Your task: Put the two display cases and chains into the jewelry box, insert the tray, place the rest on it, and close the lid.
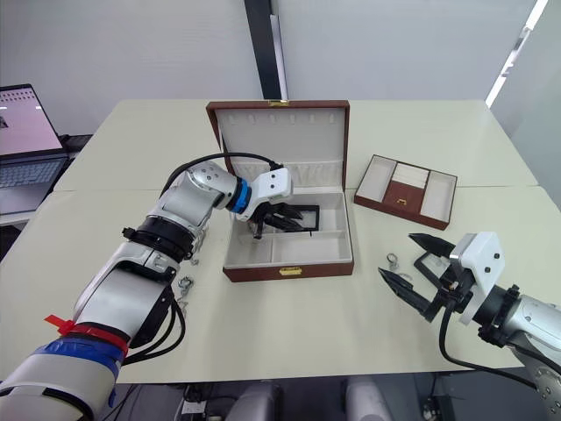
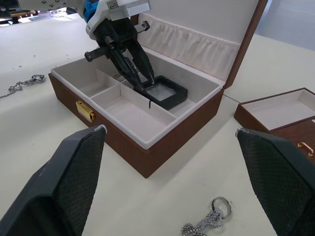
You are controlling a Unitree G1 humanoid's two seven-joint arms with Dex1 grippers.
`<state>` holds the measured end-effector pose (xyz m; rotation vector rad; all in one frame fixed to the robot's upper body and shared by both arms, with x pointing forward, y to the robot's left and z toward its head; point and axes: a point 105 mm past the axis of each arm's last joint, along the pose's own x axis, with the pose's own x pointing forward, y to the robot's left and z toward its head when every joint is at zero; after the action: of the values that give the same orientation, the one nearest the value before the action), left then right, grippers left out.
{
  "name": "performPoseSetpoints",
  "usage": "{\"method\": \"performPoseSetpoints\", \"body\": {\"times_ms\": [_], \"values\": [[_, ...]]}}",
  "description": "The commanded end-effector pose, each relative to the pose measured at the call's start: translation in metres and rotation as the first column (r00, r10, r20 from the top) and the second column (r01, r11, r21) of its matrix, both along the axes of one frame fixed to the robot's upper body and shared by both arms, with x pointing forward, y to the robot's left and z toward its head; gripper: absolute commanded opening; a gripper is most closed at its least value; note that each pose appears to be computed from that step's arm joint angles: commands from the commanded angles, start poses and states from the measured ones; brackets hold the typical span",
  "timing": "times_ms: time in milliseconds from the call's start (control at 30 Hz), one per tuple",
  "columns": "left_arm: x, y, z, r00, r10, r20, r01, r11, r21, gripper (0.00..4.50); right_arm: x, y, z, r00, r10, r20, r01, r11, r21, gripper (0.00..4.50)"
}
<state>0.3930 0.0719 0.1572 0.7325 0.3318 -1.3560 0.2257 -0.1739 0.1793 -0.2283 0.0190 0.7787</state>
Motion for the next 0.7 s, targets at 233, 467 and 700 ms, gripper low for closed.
{"method": "performPoseSetpoints", "body": {"times_ms": [233, 467, 700], "values": [[-0.005, -0.006, 0.029, 0.999, -0.043, 0.001, 0.043, 0.992, -0.116, 4.14, 0.000, -0.003, 0.009, 0.999, 0.006, 0.038, -0.007, 1.000, 0.017, 4.50], [-0.037, 0.016, 0.067, 0.991, -0.082, -0.107, 0.035, 0.923, -0.383, 4.47, 0.009, -0.027, 0.009, 1.000, -0.020, 0.015, 0.020, 0.999, 0.029, 4.50], [-0.067, 0.069, 0.077, 0.975, 0.096, -0.200, -0.185, 0.852, -0.490, 4.47, 0.026, -0.072, -0.008, 0.993, -0.105, -0.046, 0.107, 0.994, 0.038, 4.50]]}}
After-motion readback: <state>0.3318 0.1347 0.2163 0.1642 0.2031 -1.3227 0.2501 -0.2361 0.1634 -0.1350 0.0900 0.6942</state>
